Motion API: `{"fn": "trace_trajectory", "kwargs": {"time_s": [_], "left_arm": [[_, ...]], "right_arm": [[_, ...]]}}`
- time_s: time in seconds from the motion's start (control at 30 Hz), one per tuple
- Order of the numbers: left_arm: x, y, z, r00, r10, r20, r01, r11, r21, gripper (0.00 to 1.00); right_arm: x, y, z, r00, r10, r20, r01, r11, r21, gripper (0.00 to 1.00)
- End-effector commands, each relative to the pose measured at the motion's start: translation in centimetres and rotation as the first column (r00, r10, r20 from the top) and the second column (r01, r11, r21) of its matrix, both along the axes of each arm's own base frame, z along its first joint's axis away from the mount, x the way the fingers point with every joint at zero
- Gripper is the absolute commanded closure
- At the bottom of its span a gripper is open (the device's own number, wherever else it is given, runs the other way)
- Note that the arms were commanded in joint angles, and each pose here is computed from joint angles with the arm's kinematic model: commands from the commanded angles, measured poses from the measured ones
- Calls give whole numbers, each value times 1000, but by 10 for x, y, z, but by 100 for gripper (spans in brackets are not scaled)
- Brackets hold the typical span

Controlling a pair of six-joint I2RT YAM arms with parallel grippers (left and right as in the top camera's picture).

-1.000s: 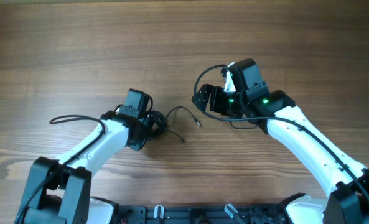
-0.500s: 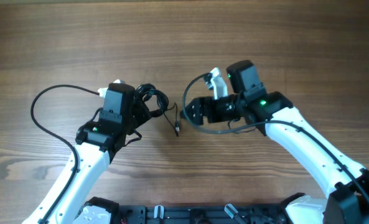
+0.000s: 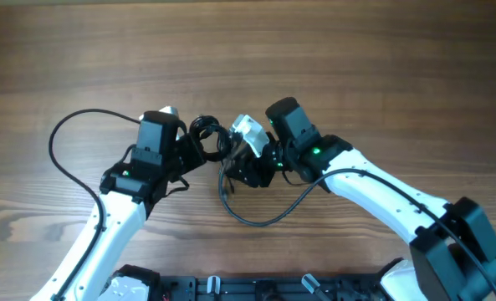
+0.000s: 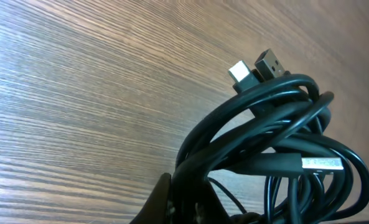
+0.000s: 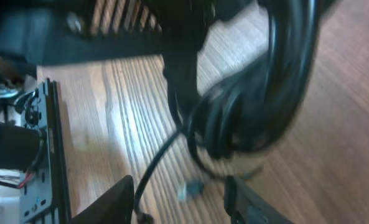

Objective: Untangle cables

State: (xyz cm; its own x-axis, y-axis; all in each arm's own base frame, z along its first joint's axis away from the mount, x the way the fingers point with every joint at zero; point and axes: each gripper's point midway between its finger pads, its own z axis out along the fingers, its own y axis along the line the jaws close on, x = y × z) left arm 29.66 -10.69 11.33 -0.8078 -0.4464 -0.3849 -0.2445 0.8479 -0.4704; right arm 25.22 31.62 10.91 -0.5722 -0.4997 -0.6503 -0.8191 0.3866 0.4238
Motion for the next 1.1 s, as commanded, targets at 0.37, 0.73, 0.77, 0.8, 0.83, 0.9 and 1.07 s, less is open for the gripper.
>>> {"fn": "trace_trajectory", "kwargs": {"time_s": [0.37, 0.73, 0.77, 0.8, 0.83, 0.9, 1.07], "left_arm": [[4, -5, 21, 991, -116, 63, 120, 991, -61, 96], [7, 11, 26, 996, -72, 49, 79, 983, -168, 96], [6, 9, 26, 996, -79, 50, 86, 981, -175, 96], [7, 10, 26, 996, -78, 50, 86, 981, -172, 96], [8, 14, 26, 997, -64, 50, 71, 984, -162, 96], [12, 33, 22, 999, 5, 42, 0, 992, -122, 96], [18, 89, 19, 973, 231, 3, -228, 962, -148, 96]], "right_arm": [[65, -44, -47, 948, -215, 233, 274, 925, -264, 25], [50, -22, -65, 988, -148, 46, 153, 977, -145, 25], [49, -18, -71, 990, -138, 30, 140, 981, -133, 26], [50, -14, -76, 991, -132, 14, 133, 985, -114, 27], [53, -12, -79, 987, -160, -14, 158, 982, -99, 27], [58, -16, -79, 977, -208, -45, 203, 975, -94, 26], [79, -40, -79, 942, -322, -96, 313, 945, -97, 0]]}}
